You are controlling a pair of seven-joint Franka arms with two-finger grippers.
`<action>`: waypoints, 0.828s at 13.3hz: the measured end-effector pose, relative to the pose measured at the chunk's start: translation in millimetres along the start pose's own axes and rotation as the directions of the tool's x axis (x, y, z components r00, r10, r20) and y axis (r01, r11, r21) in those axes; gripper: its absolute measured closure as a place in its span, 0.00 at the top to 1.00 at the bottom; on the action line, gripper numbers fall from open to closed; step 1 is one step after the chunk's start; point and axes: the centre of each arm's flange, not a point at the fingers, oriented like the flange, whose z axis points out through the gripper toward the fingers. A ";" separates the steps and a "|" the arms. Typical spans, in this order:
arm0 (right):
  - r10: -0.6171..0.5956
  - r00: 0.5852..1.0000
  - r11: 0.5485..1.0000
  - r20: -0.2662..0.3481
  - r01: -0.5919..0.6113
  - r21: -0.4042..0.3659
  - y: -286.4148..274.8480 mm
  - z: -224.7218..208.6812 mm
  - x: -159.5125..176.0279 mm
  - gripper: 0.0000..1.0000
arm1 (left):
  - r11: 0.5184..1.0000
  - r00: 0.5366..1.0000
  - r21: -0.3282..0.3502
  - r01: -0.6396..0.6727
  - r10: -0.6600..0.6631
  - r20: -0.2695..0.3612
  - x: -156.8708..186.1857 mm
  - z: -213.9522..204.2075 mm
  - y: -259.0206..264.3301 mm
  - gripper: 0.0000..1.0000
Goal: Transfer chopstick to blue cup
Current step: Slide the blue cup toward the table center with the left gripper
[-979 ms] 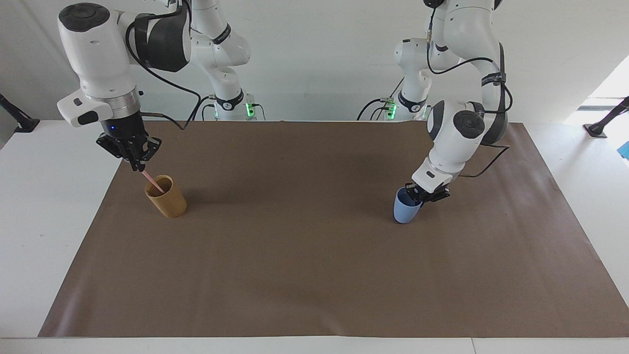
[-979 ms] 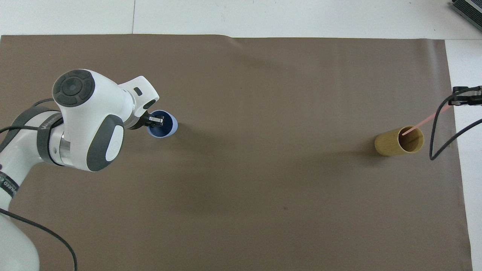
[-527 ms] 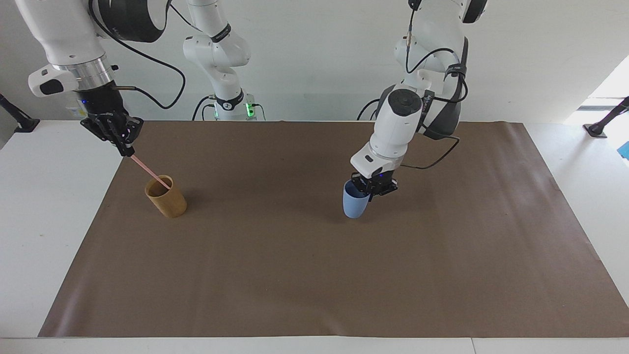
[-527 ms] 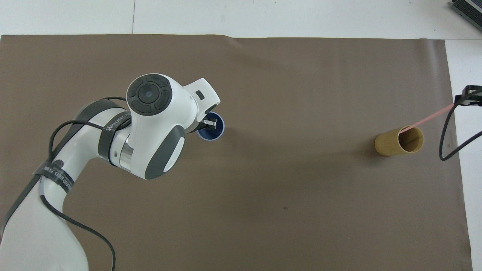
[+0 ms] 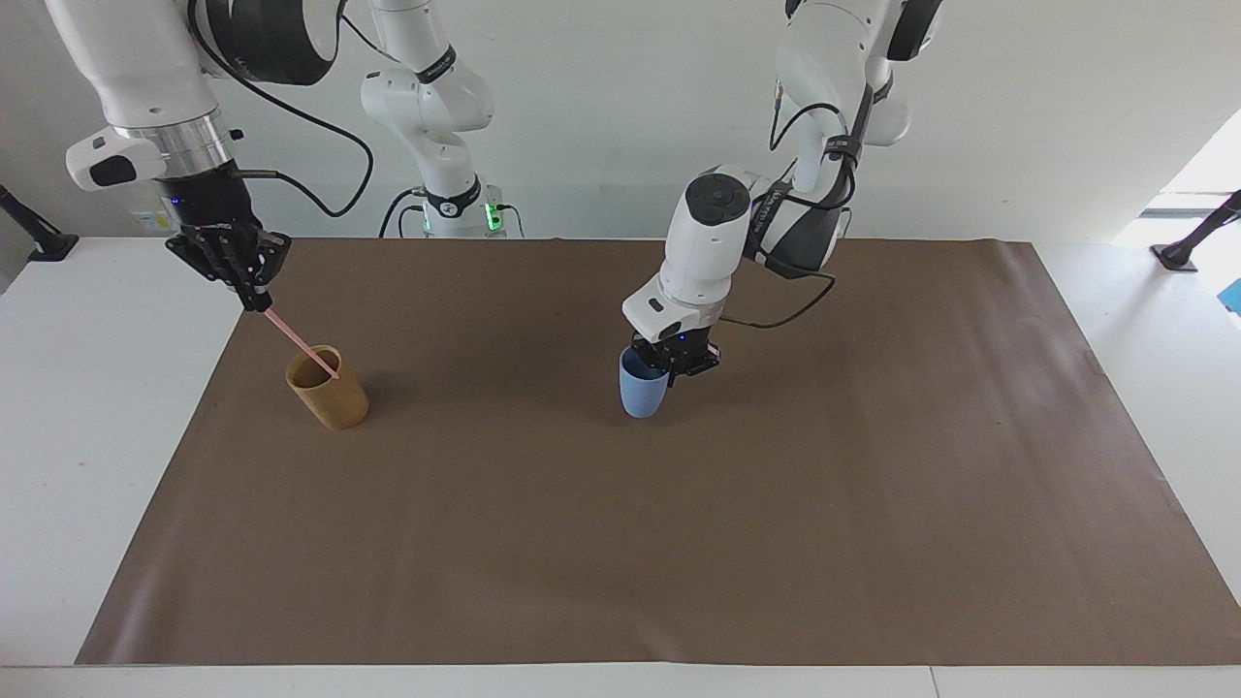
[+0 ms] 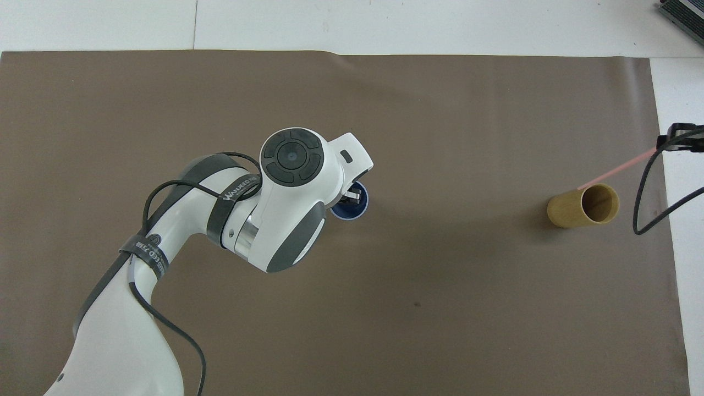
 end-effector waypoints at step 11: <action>-0.080 0.997 0.996 0.007 0.080 0.035 -91.5 1.2 -10.6 0.10 | 0.999 0.999 -0.015 0.032 -0.033 -0.014 16.9 19.6 17.2 0.58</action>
